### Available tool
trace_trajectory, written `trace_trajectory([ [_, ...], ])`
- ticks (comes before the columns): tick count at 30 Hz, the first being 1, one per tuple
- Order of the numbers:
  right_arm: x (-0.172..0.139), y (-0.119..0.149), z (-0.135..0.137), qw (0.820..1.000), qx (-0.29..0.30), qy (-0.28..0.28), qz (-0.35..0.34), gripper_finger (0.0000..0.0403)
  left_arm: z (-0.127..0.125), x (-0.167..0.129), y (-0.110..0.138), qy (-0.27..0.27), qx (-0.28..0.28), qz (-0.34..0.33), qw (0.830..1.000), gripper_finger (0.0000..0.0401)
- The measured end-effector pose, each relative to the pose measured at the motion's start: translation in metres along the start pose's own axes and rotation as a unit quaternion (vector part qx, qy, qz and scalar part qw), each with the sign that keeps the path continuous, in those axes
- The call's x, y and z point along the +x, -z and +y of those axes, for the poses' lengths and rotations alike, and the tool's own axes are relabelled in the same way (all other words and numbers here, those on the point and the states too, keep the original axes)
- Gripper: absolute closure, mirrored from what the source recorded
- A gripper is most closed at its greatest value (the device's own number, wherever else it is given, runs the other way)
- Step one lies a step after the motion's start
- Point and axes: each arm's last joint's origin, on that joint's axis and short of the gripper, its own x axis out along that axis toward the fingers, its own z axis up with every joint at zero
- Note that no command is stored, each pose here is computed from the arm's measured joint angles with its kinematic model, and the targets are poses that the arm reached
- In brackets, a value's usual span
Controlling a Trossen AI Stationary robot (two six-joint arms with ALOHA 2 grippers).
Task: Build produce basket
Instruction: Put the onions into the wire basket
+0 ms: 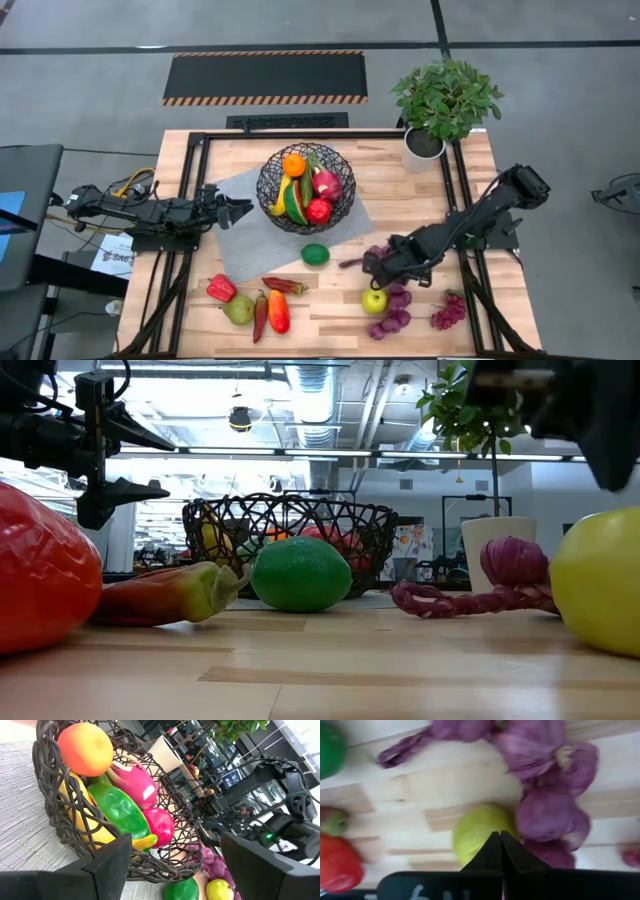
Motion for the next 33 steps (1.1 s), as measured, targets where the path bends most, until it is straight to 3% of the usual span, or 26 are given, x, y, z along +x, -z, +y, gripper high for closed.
trace_trajectory([
  [11,-0.019,-0.001,0.020,0.999,0.014,-0.043,-0.004,0.0387,0.000,0.000,0.000,0.000,0.046,0.000,0.999,0.0112],
  [16,-0.019,-0.005,0.025,0.999,0.008,-0.039,0.011,0.0314,0.000,0.000,0.001,0.009,0.042,0.012,0.999,0.0112],
  [25,-0.019,-0.009,0.017,0.999,-0.047,-0.001,-0.013,0.0119,-0.001,0.000,0.002,0.020,0.018,0.030,0.999,0.0112],
  [29,-0.020,-0.014,0.007,0.996,-0.057,0.042,-0.052,0.0080,-0.001,0.000,0.002,0.022,0.012,0.033,0.999,0.0112],
  [33,-0.021,-0.020,0.001,0.983,-0.139,0.067,-0.095,0.0070,-0.001,0.000,0.002,0.022,0.013,0.034,0.999,0.0112],
])
